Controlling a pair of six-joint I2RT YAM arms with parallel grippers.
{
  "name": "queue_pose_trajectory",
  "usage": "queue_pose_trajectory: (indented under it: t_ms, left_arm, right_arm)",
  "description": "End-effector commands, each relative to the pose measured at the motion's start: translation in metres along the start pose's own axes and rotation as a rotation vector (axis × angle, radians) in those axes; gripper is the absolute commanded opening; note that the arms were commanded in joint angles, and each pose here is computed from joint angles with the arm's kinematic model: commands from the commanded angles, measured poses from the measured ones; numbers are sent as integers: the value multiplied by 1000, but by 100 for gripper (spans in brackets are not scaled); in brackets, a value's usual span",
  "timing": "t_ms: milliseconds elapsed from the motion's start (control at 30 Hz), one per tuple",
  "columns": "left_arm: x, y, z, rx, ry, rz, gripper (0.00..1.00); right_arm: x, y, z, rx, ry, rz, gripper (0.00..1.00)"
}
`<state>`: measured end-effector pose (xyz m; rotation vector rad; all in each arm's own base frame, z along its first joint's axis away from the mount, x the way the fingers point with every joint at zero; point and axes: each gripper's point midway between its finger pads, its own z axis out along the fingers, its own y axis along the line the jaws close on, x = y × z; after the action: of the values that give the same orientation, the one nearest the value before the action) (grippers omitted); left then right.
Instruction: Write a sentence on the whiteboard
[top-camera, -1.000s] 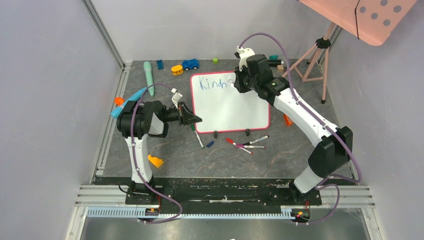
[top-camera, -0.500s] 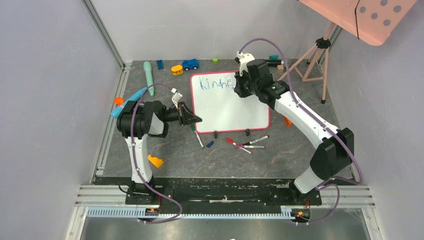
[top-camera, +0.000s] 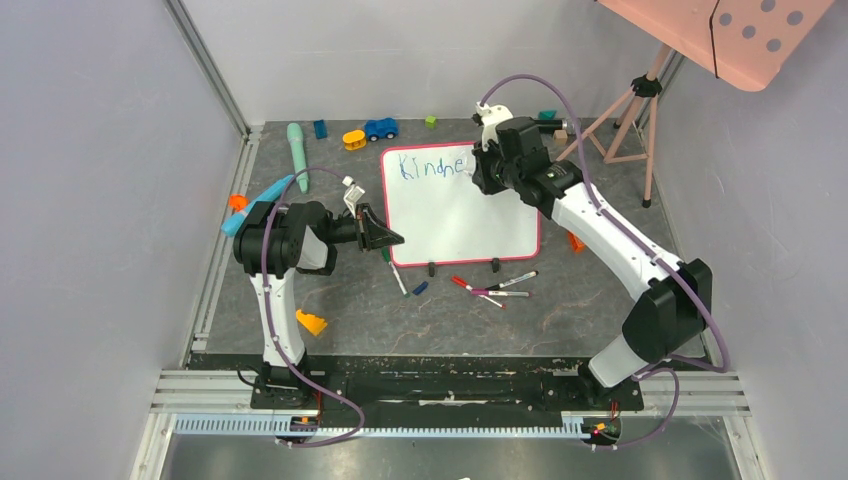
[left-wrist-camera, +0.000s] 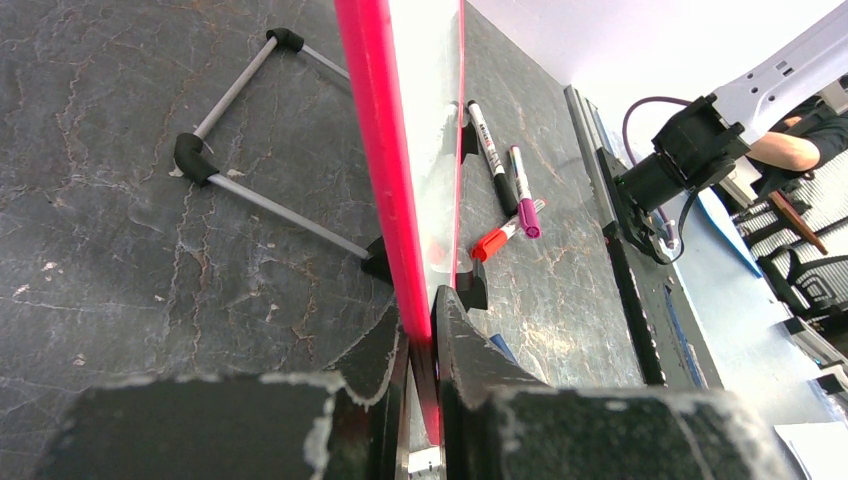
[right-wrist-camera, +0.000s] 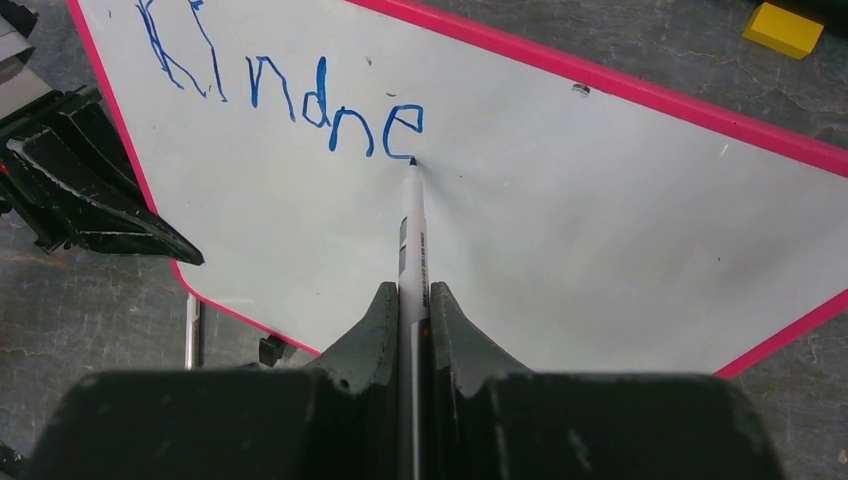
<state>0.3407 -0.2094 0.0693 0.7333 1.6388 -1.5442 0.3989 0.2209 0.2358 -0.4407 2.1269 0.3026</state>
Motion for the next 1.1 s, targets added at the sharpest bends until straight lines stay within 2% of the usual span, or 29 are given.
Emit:
queue_pose_trajectory:
  t_ms: [0, 233, 567, 1067]
  left_arm:
    - [4, 0, 1, 44, 15, 178, 2]
    - [3, 0, 1, 43, 14, 178, 2]
    - [4, 0, 1, 43, 14, 178, 2]
    - [4, 0, 1, 44, 15, 179, 2]
  right_arm:
    - [-34, 9, -23, -66, -82, -21, 0]
    - [-41, 16, -30, -118, -105, -21, 0]
    - [-45, -13, -28, 33, -123, 3, 0]
    - [-52, -15, -19, 36, -141, 10, 0]
